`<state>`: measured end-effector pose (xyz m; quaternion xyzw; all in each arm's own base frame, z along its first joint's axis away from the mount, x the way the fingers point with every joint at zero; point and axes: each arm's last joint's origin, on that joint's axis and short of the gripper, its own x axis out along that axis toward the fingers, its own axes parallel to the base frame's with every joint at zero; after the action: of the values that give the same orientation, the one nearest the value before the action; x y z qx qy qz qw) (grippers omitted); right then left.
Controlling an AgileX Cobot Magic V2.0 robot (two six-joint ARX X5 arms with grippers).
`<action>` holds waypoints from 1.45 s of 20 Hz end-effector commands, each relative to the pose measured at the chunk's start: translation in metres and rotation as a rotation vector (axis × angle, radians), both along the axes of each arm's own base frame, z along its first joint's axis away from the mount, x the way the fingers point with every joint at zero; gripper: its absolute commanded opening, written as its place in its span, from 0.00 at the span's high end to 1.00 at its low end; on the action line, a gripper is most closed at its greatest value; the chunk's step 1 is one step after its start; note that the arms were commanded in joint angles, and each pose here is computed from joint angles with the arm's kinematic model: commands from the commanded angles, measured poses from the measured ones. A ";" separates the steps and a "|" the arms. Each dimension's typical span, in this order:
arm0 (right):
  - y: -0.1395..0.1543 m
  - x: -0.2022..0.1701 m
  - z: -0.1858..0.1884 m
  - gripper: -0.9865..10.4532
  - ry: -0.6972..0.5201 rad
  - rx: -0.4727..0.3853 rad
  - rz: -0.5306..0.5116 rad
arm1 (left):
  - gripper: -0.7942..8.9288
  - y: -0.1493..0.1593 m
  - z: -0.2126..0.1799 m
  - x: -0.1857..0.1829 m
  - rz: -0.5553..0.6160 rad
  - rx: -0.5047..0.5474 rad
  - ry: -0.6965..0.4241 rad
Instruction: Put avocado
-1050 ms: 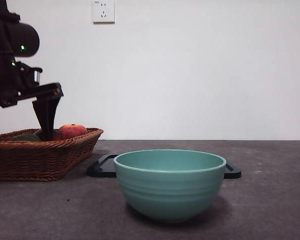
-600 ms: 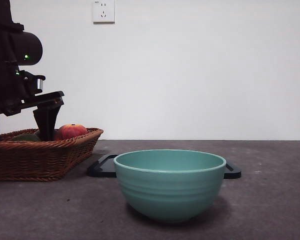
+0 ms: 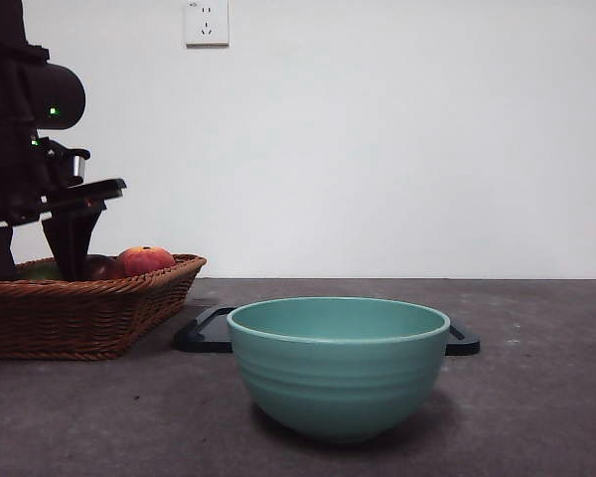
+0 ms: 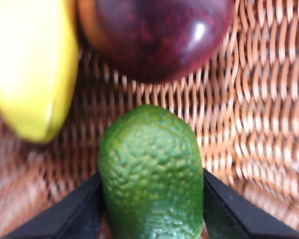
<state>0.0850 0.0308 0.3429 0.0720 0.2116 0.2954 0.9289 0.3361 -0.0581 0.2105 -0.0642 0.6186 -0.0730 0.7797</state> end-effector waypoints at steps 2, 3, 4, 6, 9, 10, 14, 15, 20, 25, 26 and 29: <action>0.000 -0.001 0.006 0.34 -0.014 0.014 0.004 | 0.70 -0.003 0.033 0.002 -0.026 -0.005 -0.049; 0.000 -0.001 0.006 0.34 -0.014 0.014 0.004 | 0.70 -0.005 0.044 -0.003 -0.034 -0.011 -0.059; 0.000 -0.001 0.006 0.34 -0.014 0.014 0.004 | 0.70 -0.007 0.057 -0.012 -0.048 -0.022 -0.075; 0.000 -0.001 0.006 0.34 -0.015 0.014 0.004 | 0.70 -0.015 0.078 -0.030 -0.089 -0.049 -0.104; 0.000 -0.001 0.006 0.34 -0.015 0.015 0.004 | 0.70 -0.039 0.102 -0.060 -0.211 -0.142 -0.133; 0.000 -0.001 0.006 0.34 -0.015 0.015 0.004 | 0.70 -0.050 0.107 -0.069 -0.268 -0.190 -0.129; 0.000 -0.001 0.006 0.34 -0.014 0.015 0.004 | 0.70 -0.098 0.111 -0.099 -0.491 -0.281 -0.091; 0.000 -0.001 0.006 0.34 -0.014 0.015 0.004 | 0.70 -0.111 0.110 -0.105 -0.538 -0.284 -0.084; 0.000 -0.001 0.006 0.34 -0.014 0.015 0.004 | 0.70 -0.166 0.095 -0.127 -0.721 -0.298 -0.065; 0.000 -0.001 0.006 0.34 -0.014 0.015 0.004 | 0.70 -0.208 0.059 -0.133 -0.760 -0.149 -0.051; 0.000 -0.001 0.006 0.34 -0.014 0.015 0.004 | 0.70 -0.214 0.051 -0.133 -0.766 -0.122 -0.050; 0.000 -0.001 0.006 0.34 -0.014 0.015 0.004 | 0.70 -0.228 0.029 -0.128 -0.779 -0.099 -0.024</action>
<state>0.0850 0.0308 0.3429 0.0722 0.2116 0.2953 0.9289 0.2075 -0.2807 0.2389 0.1367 0.5868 -0.3917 0.6954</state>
